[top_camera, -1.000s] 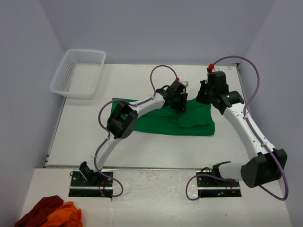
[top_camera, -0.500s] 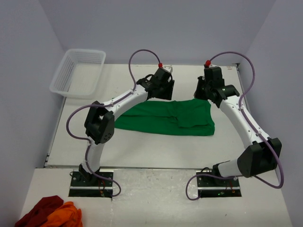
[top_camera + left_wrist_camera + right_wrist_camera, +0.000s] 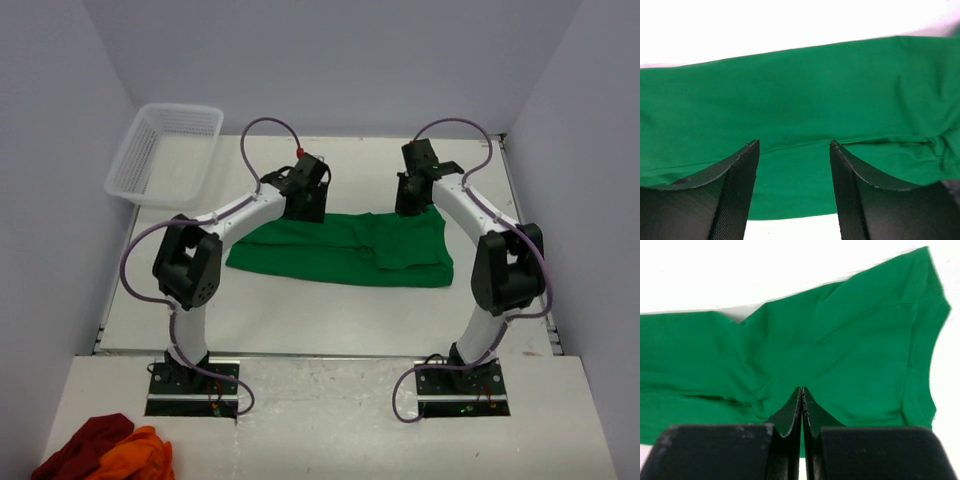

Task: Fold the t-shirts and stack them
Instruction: Fold the other side of the tshirt into a rectangle

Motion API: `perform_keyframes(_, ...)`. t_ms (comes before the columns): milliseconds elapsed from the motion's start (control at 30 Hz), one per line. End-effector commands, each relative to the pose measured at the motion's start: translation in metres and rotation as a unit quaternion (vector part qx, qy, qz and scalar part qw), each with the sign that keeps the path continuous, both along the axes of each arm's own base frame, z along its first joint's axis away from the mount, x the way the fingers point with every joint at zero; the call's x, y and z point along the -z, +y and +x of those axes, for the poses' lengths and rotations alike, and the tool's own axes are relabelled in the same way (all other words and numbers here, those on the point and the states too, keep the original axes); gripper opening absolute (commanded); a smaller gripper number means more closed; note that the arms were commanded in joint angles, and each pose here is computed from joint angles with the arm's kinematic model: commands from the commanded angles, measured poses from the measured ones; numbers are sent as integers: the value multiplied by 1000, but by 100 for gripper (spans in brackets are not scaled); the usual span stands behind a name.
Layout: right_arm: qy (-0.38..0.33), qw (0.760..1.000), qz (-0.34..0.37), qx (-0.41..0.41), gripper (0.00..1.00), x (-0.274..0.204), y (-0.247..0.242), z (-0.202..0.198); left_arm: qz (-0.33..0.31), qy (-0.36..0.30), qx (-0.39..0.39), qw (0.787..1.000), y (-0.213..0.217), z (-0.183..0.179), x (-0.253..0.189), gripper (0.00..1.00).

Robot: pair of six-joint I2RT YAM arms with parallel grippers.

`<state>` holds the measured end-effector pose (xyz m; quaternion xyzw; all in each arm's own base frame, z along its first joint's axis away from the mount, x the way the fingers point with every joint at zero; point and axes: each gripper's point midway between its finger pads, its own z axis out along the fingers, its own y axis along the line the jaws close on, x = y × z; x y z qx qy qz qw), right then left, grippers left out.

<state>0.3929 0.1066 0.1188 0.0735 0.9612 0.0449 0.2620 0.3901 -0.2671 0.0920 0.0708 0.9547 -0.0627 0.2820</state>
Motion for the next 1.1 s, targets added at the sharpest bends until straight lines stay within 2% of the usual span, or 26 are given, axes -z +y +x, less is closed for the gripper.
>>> perform_keyframes(0,16,1000,-7,0,0,7,5,19,-7,-30,-16,999,18,3,-28,59)
perform_keyframes(133,79,996,-26,12,0,48,5,26,20,-5,-45,999,45,3,-12,54)
perform_keyframes(267,94,995,-17,13,0,59,12,35,38,36,-67,996,68,1,15,48)
perform_keyframes(467,139,990,-25,23,0,82,12,32,50,75,-101,991,90,4,50,47)
perform_keyframes(800,187,981,-25,43,2,83,1,26,21,128,-160,979,111,8,95,48)
perform_keyframes(1067,179,981,-45,62,1,79,-15,30,-2,153,-197,968,137,4,110,48)
